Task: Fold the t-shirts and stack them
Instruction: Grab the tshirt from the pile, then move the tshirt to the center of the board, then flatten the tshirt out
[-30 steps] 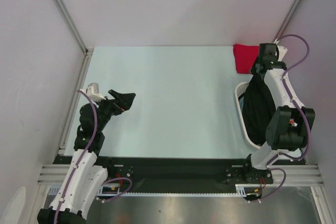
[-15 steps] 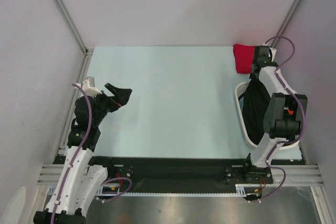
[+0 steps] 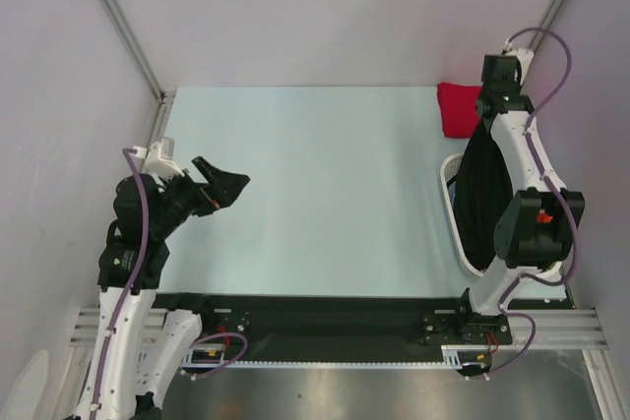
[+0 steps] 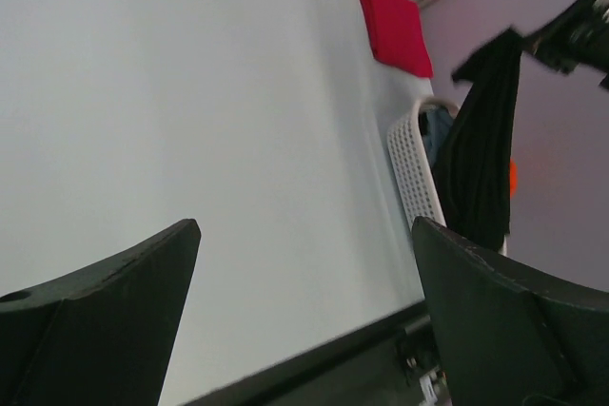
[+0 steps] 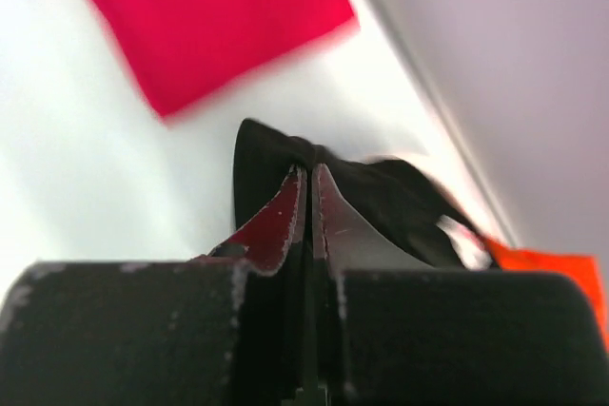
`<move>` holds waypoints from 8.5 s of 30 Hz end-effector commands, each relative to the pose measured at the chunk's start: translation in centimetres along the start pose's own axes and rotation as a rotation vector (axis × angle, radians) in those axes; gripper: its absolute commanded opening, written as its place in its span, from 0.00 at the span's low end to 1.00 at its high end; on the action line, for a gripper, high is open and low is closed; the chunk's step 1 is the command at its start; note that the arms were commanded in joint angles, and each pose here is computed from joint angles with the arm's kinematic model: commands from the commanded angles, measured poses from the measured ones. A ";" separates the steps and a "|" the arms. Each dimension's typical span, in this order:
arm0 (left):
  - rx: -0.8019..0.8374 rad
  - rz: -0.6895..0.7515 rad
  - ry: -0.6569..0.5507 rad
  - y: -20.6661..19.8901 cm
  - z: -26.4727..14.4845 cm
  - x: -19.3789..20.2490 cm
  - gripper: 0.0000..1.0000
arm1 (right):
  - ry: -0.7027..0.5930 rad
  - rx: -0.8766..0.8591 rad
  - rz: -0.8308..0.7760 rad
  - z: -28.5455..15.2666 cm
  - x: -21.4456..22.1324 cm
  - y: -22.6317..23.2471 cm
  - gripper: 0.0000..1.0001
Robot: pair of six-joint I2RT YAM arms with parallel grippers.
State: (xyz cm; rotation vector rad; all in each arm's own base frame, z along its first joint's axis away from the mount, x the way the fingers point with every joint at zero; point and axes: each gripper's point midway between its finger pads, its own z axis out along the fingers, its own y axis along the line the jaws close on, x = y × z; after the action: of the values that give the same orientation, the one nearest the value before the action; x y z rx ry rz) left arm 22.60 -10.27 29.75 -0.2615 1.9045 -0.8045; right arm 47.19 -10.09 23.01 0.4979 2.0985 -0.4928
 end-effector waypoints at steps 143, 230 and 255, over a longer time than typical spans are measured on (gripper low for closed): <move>0.398 0.320 0.794 -16.4 11.8 21.0 0.73 | 0.262 -0.526 0.001 -8.8 14.1 8.3 0.20; -0.053 0.154 -0.479 -10.3 2.4 -28.9 0.00 | -0.290 -1.550 0.561 -35.1 -21.4 17.6 0.00; -0.689 -0.134 0.328 17.3 4.5 8.8 0.00 | 0.668 -0.869 0.317 -26.4 25.2 5.8 0.00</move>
State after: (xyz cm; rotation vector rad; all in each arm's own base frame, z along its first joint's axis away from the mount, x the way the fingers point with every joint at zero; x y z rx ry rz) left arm 20.98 -3.06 10.06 -0.7797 2.5004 -0.2145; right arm 17.96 12.70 13.84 0.5439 2.5390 0.8811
